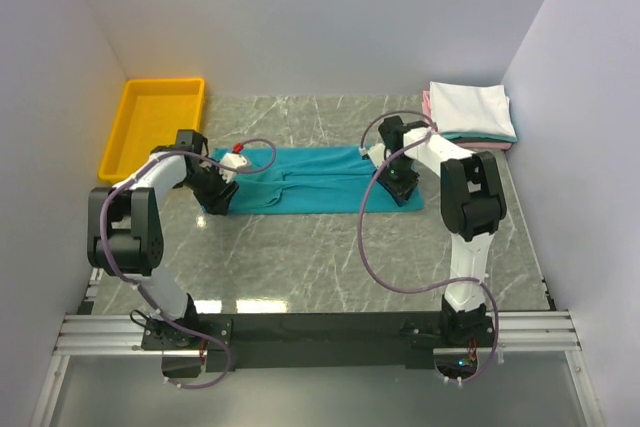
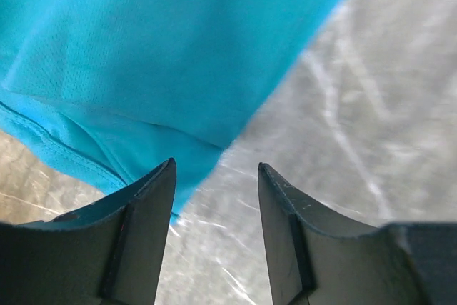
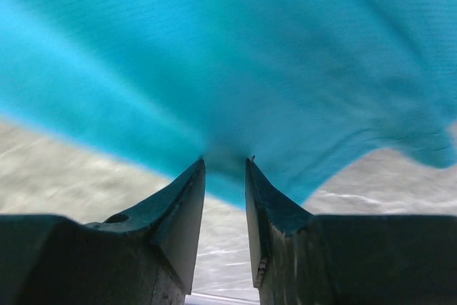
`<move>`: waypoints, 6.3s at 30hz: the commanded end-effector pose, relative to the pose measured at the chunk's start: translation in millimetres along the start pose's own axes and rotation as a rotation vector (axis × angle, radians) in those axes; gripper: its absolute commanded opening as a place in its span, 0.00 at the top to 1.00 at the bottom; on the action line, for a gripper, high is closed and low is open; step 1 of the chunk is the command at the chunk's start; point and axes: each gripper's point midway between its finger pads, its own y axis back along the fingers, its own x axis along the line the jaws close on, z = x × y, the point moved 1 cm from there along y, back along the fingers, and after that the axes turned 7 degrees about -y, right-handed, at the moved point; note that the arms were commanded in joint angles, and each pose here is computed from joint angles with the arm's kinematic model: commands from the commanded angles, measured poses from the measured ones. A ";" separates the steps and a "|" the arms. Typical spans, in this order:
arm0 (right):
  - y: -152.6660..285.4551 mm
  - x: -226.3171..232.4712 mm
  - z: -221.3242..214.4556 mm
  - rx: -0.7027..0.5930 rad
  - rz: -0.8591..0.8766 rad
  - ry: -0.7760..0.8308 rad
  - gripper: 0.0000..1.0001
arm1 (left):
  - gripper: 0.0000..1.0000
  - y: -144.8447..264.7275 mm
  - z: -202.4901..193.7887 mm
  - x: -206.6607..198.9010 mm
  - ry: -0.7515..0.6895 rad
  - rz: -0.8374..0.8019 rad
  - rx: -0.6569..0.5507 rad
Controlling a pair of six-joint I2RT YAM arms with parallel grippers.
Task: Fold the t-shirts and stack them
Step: Fold the tshirt
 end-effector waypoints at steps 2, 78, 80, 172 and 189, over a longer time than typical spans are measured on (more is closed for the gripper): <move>73.9 12.7 25.6 -0.200 0.099 0.034 0.62 | 0.45 48.8 52.3 -13.7 0.001 -0.023 -0.189; 8.3 203.6 -2.5 0.089 0.646 -0.047 0.96 | 0.69 -95.7 188.3 103.0 0.694 0.109 -0.295; 6.9 207.4 7.6 0.073 0.647 -0.067 0.95 | 0.69 -107.7 187.6 110.1 0.685 0.113 -0.289; 94.6 204.3 9.4 -0.801 -0.050 1.043 1.00 | 0.99 34.0 102.2 -166.7 -0.683 0.006 -0.509; 102.3 137.9 142.5 -0.839 -0.183 1.090 1.00 | 0.99 24.1 148.7 -26.8 -0.758 0.148 -0.545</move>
